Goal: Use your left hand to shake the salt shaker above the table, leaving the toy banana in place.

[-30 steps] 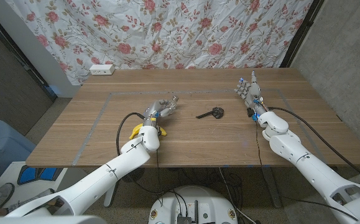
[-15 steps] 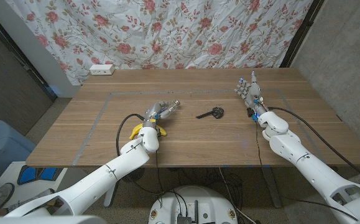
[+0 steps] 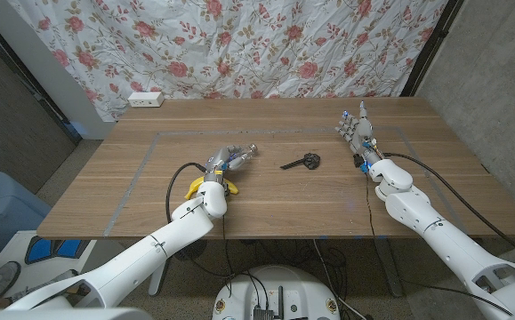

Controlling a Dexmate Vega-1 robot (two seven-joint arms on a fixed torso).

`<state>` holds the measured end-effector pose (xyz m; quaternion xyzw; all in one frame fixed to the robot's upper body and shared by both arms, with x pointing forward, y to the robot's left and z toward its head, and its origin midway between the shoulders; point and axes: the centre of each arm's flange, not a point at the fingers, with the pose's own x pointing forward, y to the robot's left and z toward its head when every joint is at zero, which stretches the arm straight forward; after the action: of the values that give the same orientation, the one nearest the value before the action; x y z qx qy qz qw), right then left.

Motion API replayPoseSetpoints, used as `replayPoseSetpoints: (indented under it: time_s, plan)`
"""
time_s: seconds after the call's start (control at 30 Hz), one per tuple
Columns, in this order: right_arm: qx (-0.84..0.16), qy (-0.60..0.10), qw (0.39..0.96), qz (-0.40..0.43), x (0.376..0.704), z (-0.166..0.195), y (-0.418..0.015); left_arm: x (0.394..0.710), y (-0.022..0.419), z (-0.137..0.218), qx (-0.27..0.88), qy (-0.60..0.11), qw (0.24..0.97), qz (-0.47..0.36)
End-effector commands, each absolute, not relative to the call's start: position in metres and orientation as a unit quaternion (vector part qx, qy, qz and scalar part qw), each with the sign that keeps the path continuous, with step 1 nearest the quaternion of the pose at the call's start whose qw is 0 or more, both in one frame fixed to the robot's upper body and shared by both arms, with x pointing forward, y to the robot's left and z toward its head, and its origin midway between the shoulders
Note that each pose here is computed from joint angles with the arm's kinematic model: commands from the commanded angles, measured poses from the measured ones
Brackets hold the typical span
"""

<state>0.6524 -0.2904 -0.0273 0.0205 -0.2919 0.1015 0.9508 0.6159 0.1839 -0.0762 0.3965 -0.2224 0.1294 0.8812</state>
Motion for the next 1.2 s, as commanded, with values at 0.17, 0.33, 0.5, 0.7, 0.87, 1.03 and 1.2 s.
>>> replayPoseSetpoints:
  time_s: [0.17,0.33,0.5,0.7,0.87,1.03,1.2]
  plan:
    - [0.020,-0.292,0.951,0.102,0.652,-0.027,-0.291,0.617,0.185,-0.076,0.397,-0.222,0.881,0.128]
    - [0.020,-0.292,0.951,0.102,0.652,-0.027,-0.291,0.618,0.185,-0.076,0.399,-0.222,0.880,0.127]
    - [0.020,-0.292,0.951,0.102,0.652,-0.027,-0.291,0.619,0.186,-0.075,0.403,-0.220,0.879,0.127]
    - [0.020,-0.292,0.951,0.102,0.652,-0.027,-0.291,0.620,0.186,-0.072,0.407,-0.218,0.878,0.127]
    - [0.020,-0.292,0.951,0.102,0.652,-0.027,-0.291,0.621,0.187,-0.070,0.410,-0.217,0.877,0.125]
    - [0.020,-0.292,0.951,0.102,0.652,-0.027,-0.291,0.622,0.188,-0.068,0.413,-0.216,0.877,0.122]
    - [0.020,-0.292,0.951,0.102,0.652,-0.027,-0.291,0.623,0.189,-0.065,0.420,-0.214,0.875,0.113]
